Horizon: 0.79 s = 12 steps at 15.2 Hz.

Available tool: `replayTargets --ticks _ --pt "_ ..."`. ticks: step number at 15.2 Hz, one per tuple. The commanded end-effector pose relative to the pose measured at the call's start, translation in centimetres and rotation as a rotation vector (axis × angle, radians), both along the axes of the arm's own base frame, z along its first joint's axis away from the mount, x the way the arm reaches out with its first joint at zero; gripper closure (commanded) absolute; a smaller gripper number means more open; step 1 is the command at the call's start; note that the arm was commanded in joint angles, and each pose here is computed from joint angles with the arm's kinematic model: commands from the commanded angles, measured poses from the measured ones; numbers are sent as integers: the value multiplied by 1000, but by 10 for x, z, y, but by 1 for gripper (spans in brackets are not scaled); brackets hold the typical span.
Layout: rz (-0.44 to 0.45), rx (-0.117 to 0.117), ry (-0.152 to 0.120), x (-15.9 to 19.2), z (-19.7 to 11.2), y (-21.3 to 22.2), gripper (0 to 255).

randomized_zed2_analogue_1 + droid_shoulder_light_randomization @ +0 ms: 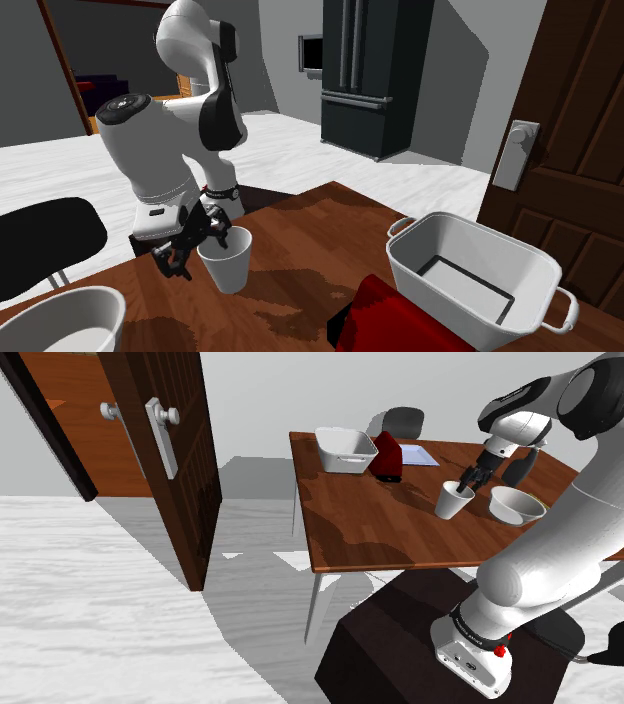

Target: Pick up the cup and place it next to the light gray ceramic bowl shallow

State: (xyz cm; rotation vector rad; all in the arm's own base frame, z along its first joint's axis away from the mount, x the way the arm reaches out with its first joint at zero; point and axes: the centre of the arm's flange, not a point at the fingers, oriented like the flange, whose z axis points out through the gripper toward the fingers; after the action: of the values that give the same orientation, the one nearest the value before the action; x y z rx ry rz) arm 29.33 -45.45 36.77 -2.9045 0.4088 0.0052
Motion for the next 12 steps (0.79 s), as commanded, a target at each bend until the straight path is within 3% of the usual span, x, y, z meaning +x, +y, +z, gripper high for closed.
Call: replayTargets --ticks 1,5,12 --pt "0 0 0 0 0 0 0" --pt "0 0 0 -1 49 -10 0" --pt "0 0 0 -1 49 -10 0"
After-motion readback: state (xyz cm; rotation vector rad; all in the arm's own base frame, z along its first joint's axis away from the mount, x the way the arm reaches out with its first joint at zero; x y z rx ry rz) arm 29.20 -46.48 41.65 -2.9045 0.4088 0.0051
